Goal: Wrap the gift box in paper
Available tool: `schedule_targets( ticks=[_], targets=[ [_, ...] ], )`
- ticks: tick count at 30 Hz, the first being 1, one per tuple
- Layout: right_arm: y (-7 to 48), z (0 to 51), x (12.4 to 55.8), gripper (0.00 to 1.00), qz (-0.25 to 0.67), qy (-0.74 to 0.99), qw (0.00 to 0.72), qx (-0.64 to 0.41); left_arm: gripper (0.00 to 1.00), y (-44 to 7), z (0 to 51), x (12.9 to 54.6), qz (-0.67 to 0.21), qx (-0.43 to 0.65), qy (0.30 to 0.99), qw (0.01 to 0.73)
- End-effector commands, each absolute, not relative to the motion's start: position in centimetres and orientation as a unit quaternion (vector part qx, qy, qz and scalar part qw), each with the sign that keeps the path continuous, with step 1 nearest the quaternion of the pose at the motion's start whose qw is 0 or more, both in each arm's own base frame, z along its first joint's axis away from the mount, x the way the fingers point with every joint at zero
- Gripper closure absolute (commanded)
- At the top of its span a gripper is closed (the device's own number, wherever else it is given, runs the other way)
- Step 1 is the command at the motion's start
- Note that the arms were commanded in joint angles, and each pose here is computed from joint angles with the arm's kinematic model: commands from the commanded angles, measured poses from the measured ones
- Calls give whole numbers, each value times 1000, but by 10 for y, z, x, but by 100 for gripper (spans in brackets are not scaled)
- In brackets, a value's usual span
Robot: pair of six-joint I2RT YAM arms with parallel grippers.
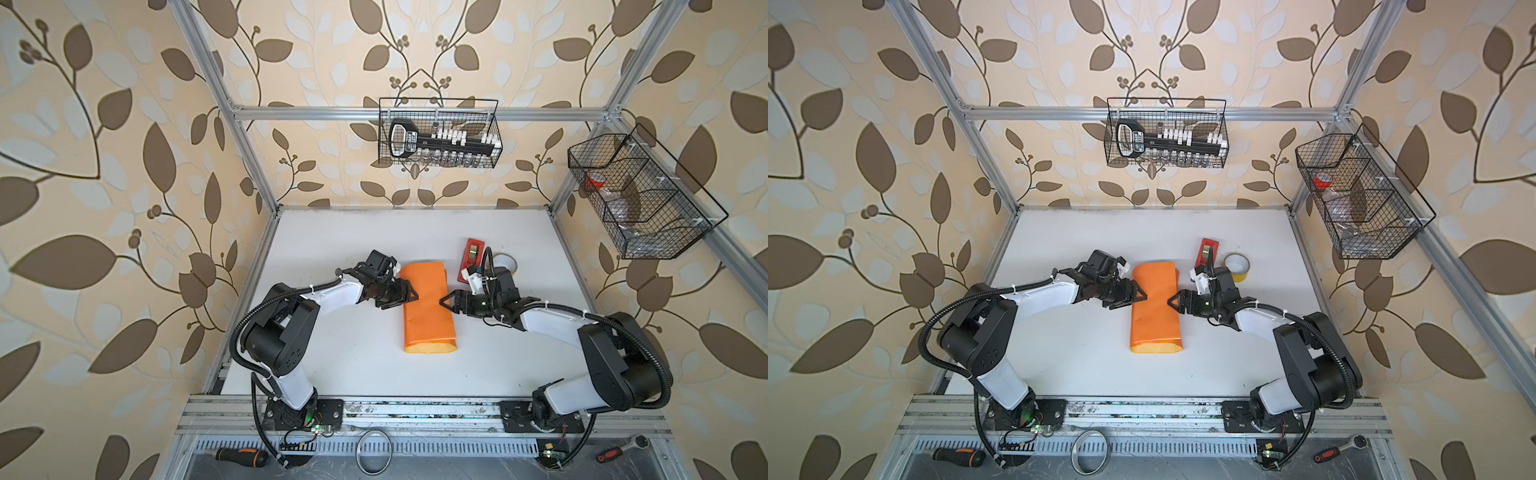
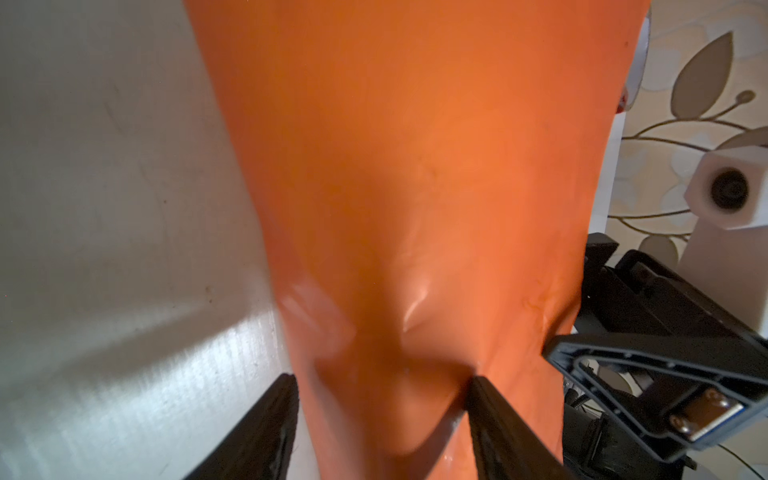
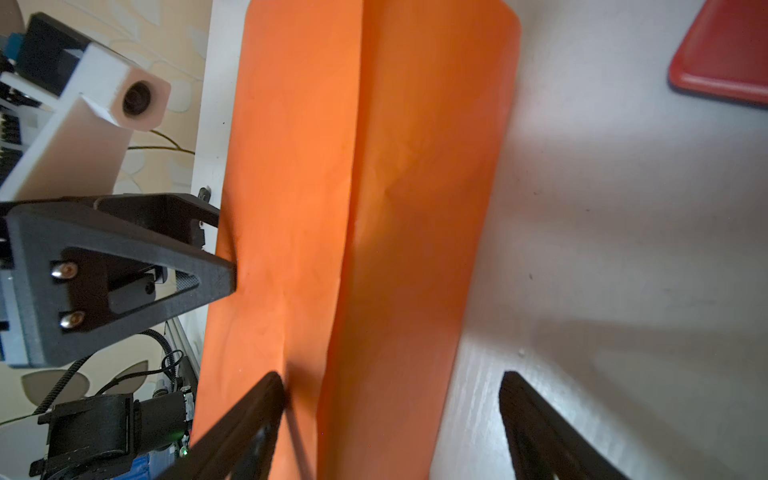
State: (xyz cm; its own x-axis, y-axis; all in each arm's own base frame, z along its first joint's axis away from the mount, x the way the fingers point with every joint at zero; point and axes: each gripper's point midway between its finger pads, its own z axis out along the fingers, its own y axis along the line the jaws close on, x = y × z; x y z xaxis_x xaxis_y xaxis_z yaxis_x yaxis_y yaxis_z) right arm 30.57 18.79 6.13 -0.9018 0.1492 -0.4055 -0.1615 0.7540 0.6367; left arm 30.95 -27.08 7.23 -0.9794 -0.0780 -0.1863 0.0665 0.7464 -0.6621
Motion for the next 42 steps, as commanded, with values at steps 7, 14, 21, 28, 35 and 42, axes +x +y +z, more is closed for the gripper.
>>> schedule_targets(
  ticks=[7,14,21,28,35,42],
  targets=[
    [188,90,318,14,348,909,227,7,34,-248,31,291,-281,-8,957,69],
    [199,74,331,20,344,915,209,1,32,-250,35,295,-284,-5,956,73],
    [193,50,315,27,330,926,184,1,31,-255,43,301,-291,-2,954,80],
    [182,20,290,34,311,938,155,7,30,-262,63,310,-310,-9,946,94],
    [179,11,280,38,306,941,145,10,28,-276,95,313,-367,-14,925,93],
    [178,12,279,39,305,941,146,9,25,-288,108,306,-415,-7,906,76]
  ],
)
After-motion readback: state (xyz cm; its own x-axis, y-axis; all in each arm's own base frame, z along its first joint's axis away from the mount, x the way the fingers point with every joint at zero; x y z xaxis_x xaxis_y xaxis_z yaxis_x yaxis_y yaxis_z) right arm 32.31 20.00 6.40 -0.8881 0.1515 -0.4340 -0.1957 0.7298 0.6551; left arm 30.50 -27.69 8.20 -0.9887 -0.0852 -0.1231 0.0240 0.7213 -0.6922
